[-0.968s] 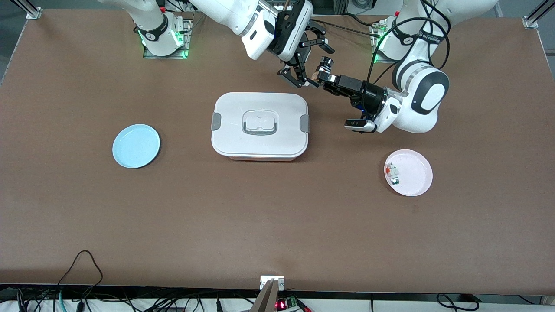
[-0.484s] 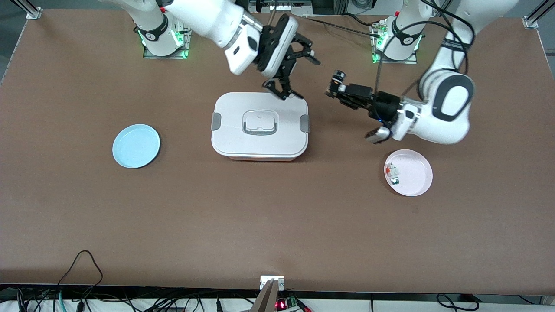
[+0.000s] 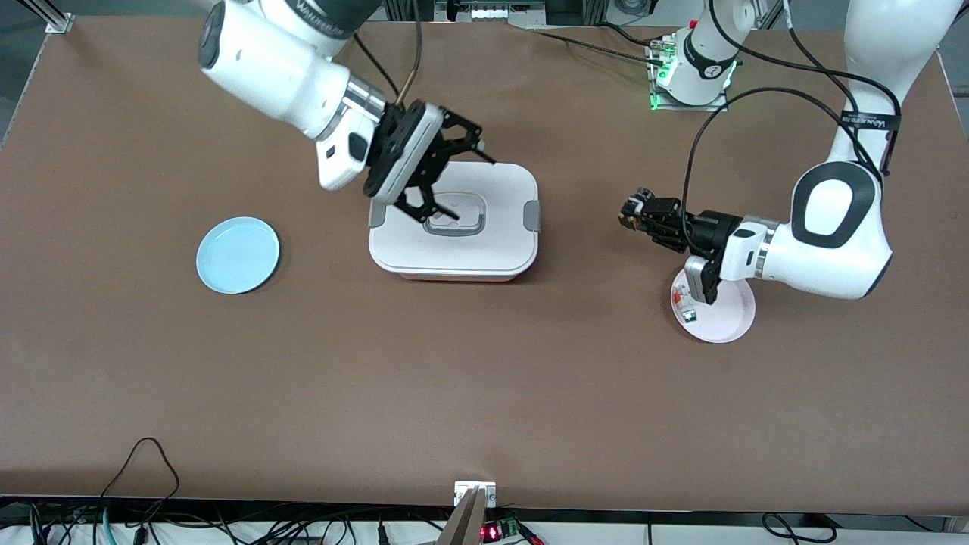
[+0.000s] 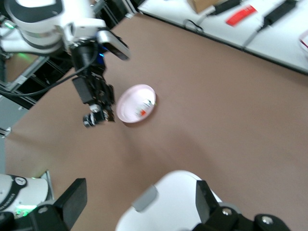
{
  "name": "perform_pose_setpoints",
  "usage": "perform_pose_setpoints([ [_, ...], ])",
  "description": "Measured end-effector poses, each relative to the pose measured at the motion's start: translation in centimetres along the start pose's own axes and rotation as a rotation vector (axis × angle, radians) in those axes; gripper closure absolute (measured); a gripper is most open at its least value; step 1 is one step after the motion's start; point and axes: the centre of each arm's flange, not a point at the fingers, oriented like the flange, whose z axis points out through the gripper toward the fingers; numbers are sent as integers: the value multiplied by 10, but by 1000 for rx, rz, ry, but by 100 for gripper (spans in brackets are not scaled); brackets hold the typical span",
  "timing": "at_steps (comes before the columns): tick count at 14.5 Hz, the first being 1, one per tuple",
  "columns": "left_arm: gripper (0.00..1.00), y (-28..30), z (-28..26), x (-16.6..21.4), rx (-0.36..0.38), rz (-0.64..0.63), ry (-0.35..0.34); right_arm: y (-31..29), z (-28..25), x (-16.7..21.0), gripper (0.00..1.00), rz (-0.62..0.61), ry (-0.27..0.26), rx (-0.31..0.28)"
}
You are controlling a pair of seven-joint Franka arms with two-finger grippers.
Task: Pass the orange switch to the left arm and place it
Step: 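Lower the switch onto the white plate with the left gripper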
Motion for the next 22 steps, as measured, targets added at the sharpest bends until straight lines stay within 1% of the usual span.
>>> perform_pose_setpoints([
  [1, 59, -12, 0, 0, 77, 41, -21, 18, -5, -5, 0, 20, -24, -16],
  [3, 59, -38, -1, 1, 223, 137, -75, 53, -18, -16, 0, 73, -96, -63],
  [6, 59, -52, -19, 5, 440, 273, -210, 82, -42, -30, 0, 186, -217, -182],
  [8, 59, -55, -36, 7, 570, 365, -298, 101, -65, -41, 0, 248, -285, -227],
  [10, 59, -62, -46, 12, 683, 478, -369, 127, -95, -57, 0, 303, -346, -255],
  [12, 59, -77, -49, 17, 766, 600, -443, 151, -125, -72, 0, 389, -391, -306],
  [14, 59, -100, -43, 22, 809, 693, -498, 159, -148, -85, 0, 495, -446, -392],
  [16, 59, -123, -31, 21, 811, 745, -530, 157, -161, -90, 0, 544, -479, -469],
  [17, 59, -134, -27, 17, 803, 753, -530, 159, -169, -93, 0, 568, -485, -505],
  [19, 59, -156, -26, 3, 790, 752, -522, 177, -195, -103, 0, 616, -479, -561],
  [22, 59, -175, -13, -14, 775, 758, -517, 197, -238, -122, 0, 697, -482, -610],
])
